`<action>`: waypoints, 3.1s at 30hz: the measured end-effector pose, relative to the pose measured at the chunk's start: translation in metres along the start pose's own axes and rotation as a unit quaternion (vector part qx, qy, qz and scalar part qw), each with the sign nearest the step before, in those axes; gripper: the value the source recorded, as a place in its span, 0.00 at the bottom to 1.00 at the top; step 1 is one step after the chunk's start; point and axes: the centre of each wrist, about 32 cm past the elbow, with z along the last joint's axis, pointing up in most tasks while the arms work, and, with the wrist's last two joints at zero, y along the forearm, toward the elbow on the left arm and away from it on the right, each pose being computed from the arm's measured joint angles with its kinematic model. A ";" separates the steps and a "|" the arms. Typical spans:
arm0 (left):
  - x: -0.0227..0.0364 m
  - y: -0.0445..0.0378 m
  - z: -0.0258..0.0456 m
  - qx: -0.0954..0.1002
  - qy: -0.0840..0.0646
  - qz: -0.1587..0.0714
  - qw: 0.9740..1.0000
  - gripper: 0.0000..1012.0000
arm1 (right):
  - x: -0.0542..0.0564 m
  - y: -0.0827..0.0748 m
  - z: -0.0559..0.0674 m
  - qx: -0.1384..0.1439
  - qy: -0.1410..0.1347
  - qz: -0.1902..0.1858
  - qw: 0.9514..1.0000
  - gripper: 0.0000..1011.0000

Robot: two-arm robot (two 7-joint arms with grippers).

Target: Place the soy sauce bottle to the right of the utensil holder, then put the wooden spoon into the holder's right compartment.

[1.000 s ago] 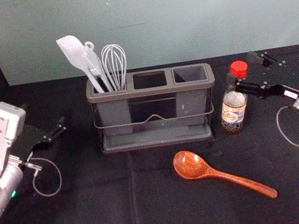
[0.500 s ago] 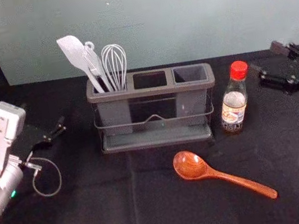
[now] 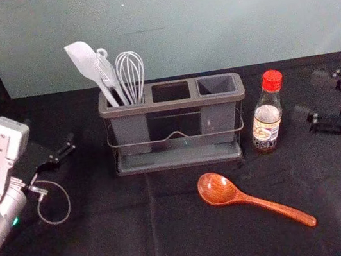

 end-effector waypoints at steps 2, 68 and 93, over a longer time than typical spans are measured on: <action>0.0000 0.0000 0.0000 0.000 0.000 0.000 1.000 0.99 | -0.005 0.001 0.001 -0.011 0.002 0.013 1.000 0.99; 0.0000 0.0000 0.0000 0.000 0.000 0.000 1.000 0.99 | -0.020 0.164 -0.009 -0.359 -0.004 0.090 0.929 0.99; 0.0000 0.0000 0.0000 0.000 0.000 0.000 1.000 0.99 | -0.020 0.179 -0.018 -0.375 -0.016 0.090 0.922 0.99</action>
